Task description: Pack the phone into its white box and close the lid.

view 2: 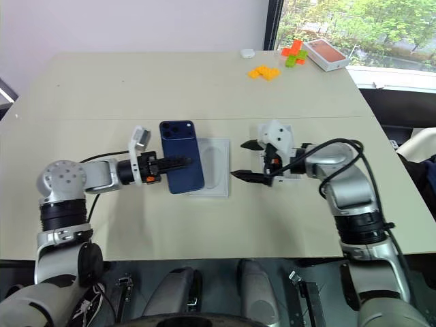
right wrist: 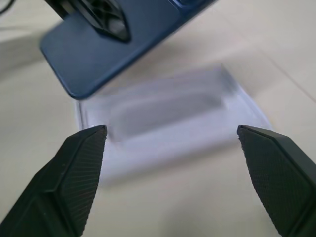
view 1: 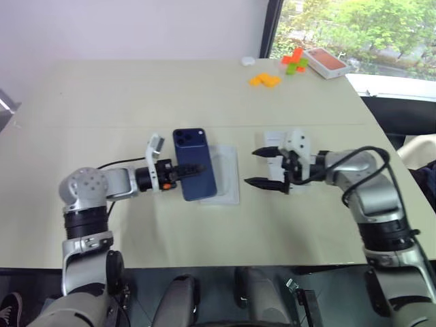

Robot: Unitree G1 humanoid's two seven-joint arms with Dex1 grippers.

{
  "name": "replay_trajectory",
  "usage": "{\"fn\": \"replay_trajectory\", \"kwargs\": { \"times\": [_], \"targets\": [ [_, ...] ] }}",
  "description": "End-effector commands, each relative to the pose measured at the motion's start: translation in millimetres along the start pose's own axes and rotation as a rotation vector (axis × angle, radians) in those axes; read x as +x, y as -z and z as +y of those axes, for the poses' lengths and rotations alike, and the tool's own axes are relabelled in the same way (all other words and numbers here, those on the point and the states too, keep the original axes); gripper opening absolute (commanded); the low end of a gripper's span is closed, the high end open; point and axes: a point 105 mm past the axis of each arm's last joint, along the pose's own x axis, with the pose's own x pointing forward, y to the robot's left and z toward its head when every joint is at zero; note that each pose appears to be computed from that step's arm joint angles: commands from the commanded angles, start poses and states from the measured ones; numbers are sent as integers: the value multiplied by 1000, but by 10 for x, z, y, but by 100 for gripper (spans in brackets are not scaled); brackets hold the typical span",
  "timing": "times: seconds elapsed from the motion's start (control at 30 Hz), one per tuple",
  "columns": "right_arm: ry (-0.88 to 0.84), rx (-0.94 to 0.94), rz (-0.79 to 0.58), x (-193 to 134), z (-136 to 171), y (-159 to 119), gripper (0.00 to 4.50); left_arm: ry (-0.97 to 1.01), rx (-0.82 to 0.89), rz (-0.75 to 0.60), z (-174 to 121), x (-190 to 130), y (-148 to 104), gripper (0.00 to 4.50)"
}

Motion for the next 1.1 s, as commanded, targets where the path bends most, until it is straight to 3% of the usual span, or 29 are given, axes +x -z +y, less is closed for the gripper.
{"fn": "replay_trajectory", "kwargs": {
  "times": [0.03, 0.3, 0.83, 1.1],
  "targets": [
    [-20, -25, -27, -120, 51, -100, 445, 32, 35, -3, -116, 51, -116, 0],
    [66, -41, 39, -355, 15, 24, 445, 16, -5, 45, 77, 293, -135, 0],
    [98, -55, 26, -283, -18, 24, 445, 34, 39, 134, 115, 492, -127, 0],
    [103, -61, 30, -261, -38, 25, 450, 52, 64, 184, 21, 499, -137, 388]
  ]
}}
